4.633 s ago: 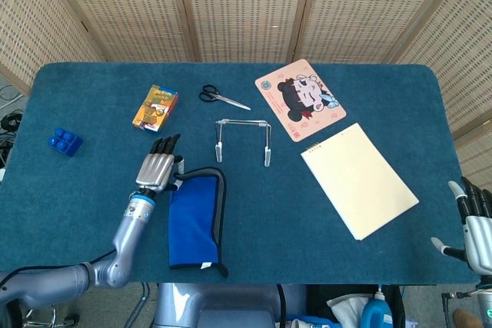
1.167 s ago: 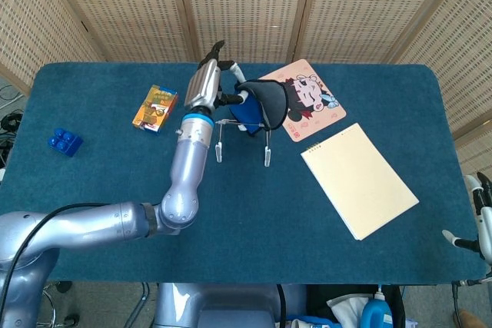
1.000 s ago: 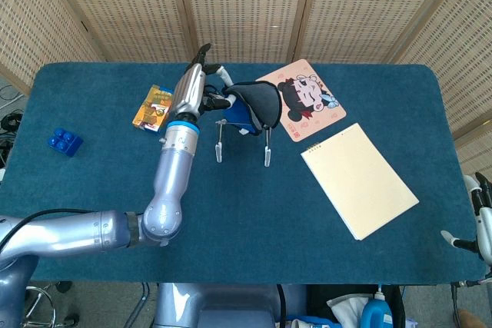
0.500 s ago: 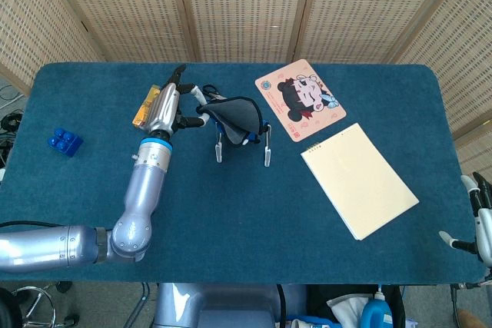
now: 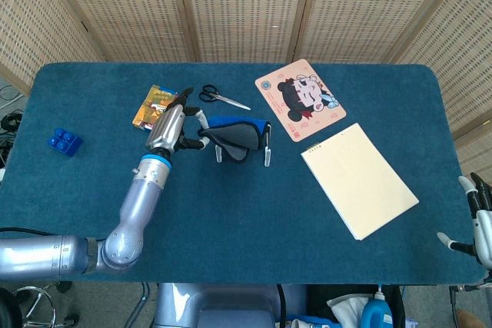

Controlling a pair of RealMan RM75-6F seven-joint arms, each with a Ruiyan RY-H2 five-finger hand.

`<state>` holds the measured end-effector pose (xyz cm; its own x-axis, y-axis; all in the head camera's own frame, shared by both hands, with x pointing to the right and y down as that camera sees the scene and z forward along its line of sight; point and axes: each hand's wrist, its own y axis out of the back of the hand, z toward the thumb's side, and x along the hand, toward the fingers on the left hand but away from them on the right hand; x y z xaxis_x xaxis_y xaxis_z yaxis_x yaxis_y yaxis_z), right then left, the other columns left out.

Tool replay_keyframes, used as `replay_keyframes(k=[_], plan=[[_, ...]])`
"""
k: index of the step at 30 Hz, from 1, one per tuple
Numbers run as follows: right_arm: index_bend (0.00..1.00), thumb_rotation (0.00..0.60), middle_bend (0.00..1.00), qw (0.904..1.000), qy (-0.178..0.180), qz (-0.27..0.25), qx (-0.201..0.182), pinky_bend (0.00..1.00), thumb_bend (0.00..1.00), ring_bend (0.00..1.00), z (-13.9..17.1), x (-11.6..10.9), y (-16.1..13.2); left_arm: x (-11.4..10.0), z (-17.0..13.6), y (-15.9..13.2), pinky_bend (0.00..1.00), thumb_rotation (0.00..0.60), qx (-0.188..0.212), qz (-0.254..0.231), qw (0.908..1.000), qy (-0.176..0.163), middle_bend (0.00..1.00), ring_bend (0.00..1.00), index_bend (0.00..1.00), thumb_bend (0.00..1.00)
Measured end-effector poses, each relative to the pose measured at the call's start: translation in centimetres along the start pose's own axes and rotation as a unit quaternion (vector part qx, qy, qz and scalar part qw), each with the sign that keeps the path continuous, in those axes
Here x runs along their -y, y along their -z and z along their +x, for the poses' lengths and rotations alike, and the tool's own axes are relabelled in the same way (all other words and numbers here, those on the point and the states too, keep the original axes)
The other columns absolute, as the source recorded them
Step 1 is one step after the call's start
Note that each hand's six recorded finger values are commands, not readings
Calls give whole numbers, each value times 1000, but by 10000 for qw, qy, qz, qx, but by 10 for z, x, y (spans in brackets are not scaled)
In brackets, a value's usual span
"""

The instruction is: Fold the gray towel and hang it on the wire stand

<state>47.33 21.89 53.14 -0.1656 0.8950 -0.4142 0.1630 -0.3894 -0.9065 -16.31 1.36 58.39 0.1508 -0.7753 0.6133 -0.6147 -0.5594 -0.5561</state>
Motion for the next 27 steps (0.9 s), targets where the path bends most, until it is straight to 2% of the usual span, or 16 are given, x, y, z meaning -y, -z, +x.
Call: replay_keyframes(k=[2, 3, 6, 7, 10, 15, 23, 27], plan=[[2, 600, 0, 10000, 0, -1, -3, 0, 0, 0, 0, 0, 0, 8, -1, 5, 0, 600, -41, 189, 9998, 62, 0, 0, 891, 466], [2, 600, 0, 10000, 2, 0, -6, 0, 0, 0, 0, 0, 0, 12, -1, 8, 0, 600, -60, 287, 9995, 97, 0, 0, 772, 442], [2, 600, 0, 10000, 6, -7, -11, 0, 0, 0, 1, -1, 0, 23, -2, 14, 0, 600, -105, 607, 9978, 255, 0, 0, 161, 337], [2, 600, 0, 10000, 4, -6, -11, 0, 0, 0, 1, -1, 0, 25, -2, 15, 0, 600, -104, 666, 9973, 289, 0, 0, 31, 303], [2, 600, 0, 10000, 7, -9, -8, 0, 0, 0, 1, -1, 0, 26, -1, 13, 0, 600, 18, 714, 9971, 264, 0, 0, 0, 238], [2, 600, 0, 10000, -3, -6, -12, 0, 0, 0, 1, 0, -1, 20, -2, 10, 0, 600, 337, 702, 9969, 147, 0, 0, 0, 212], [2, 600, 0, 10000, -3, -4, -55, 0, 0, 0, 3, 0, -3, 8, -6, 19, 0, 600, 378, 707, 9967, 103, 0, 0, 0, 179], [2, 600, 0, 10000, 3, -4, -81, 0, 0, 0, 4, -1, -5, -6, -13, 28, 0, 600, 442, 597, 9972, -19, 0, 0, 0, 179]])
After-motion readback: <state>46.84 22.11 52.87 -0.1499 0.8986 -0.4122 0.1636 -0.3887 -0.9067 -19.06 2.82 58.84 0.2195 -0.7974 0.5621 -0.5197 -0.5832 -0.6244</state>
